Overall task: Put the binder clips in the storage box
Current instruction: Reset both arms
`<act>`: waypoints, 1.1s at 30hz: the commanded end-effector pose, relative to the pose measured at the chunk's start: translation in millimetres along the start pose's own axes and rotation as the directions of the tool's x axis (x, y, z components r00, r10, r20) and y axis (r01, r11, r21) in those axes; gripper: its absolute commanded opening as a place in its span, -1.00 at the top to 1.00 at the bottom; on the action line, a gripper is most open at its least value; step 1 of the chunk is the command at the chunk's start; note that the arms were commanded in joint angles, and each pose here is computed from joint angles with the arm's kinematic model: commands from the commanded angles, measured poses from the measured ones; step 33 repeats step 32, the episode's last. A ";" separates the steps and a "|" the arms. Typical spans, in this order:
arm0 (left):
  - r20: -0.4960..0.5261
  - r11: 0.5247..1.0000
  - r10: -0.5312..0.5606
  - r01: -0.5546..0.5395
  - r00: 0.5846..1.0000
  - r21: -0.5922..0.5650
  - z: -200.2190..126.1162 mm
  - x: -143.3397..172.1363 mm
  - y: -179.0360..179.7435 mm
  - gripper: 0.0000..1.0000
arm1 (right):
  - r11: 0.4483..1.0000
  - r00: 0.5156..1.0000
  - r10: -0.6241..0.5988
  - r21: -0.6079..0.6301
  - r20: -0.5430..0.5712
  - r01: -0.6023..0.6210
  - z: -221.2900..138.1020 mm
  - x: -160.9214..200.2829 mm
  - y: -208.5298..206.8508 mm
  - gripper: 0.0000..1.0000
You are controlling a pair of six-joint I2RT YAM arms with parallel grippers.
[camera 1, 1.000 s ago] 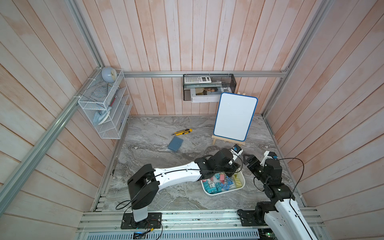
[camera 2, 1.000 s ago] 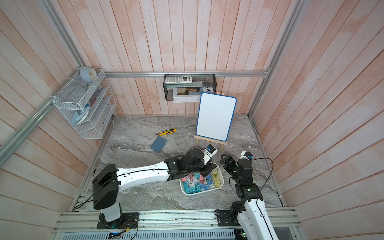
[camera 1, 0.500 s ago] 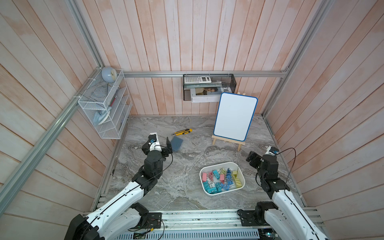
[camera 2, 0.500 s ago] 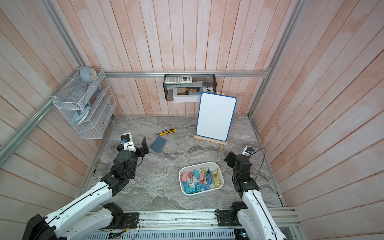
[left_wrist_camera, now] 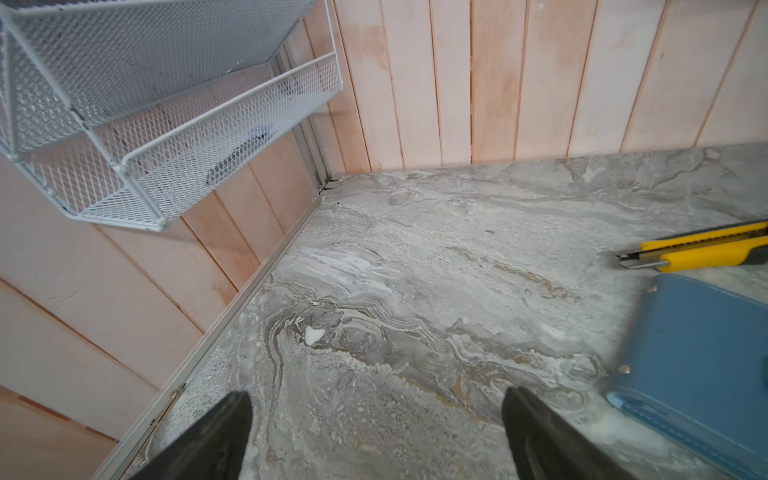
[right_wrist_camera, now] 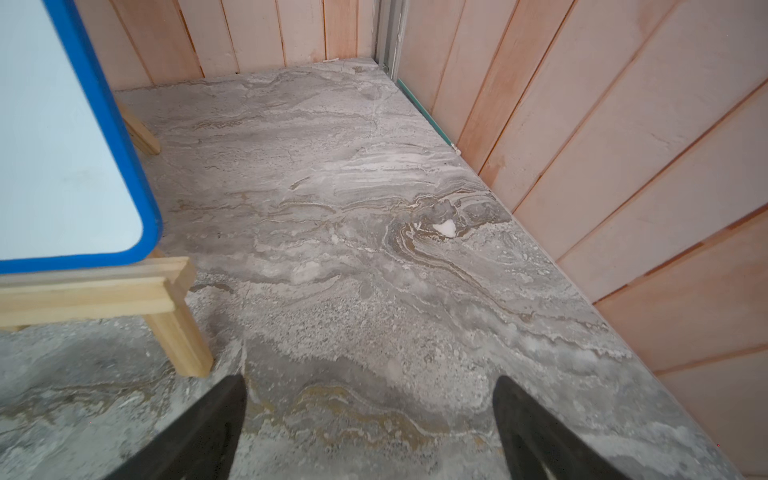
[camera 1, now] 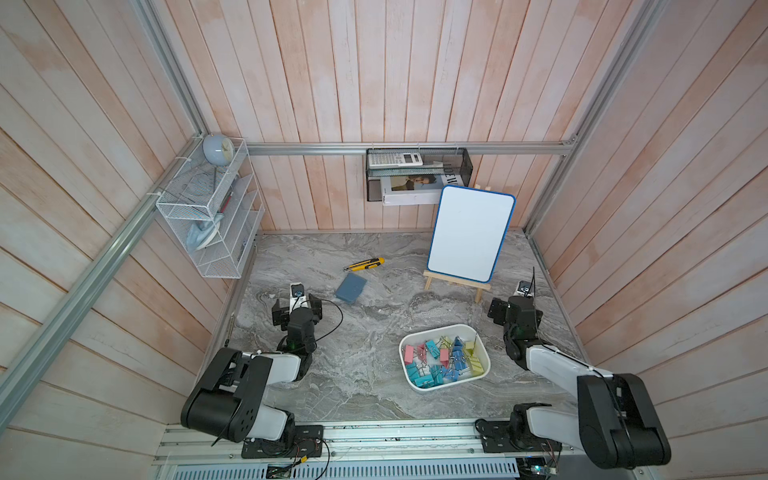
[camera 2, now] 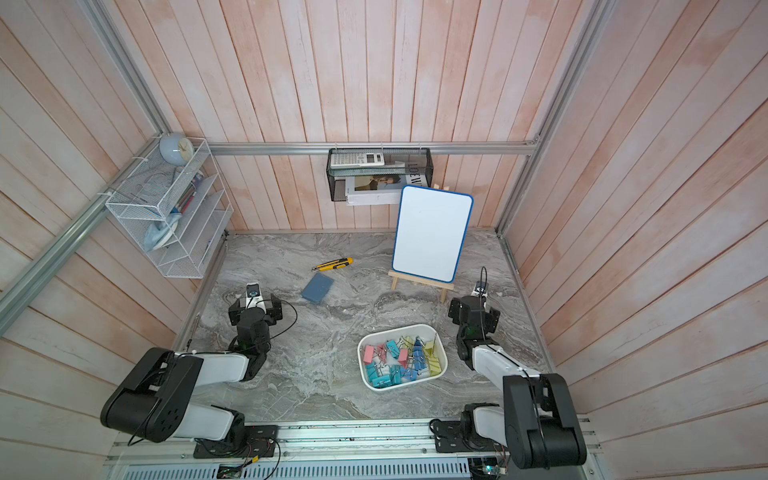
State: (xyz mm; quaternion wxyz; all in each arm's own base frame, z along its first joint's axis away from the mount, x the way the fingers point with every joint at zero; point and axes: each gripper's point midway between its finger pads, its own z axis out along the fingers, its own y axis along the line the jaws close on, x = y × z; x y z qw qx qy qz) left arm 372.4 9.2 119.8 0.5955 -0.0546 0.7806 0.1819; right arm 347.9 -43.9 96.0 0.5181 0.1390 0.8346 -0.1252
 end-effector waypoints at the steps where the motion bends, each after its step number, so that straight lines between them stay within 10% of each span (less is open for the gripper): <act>1: 0.011 0.998 -0.062 0.062 0.998 0.018 19.2 -15.8 4.3 -1.00 | 1.000 0.995 -0.003 -0.008 0.103 0.003 13.8 -23.8 8.4 -0.93; 6: 0.025 0.967 -0.250 0.248 0.968 0.060 32.0 3.9 31.2 -1.00 | 0.999 0.981 -0.028 -0.034 0.191 0.036 26.1 -20.1 24.5 -0.90; 33: -0.022 0.972 -0.213 0.214 0.977 0.093 35.4 4.8 21.3 -1.00 | 0.999 0.986 -0.026 -0.021 0.166 0.030 27.1 -17.9 21.7 -0.96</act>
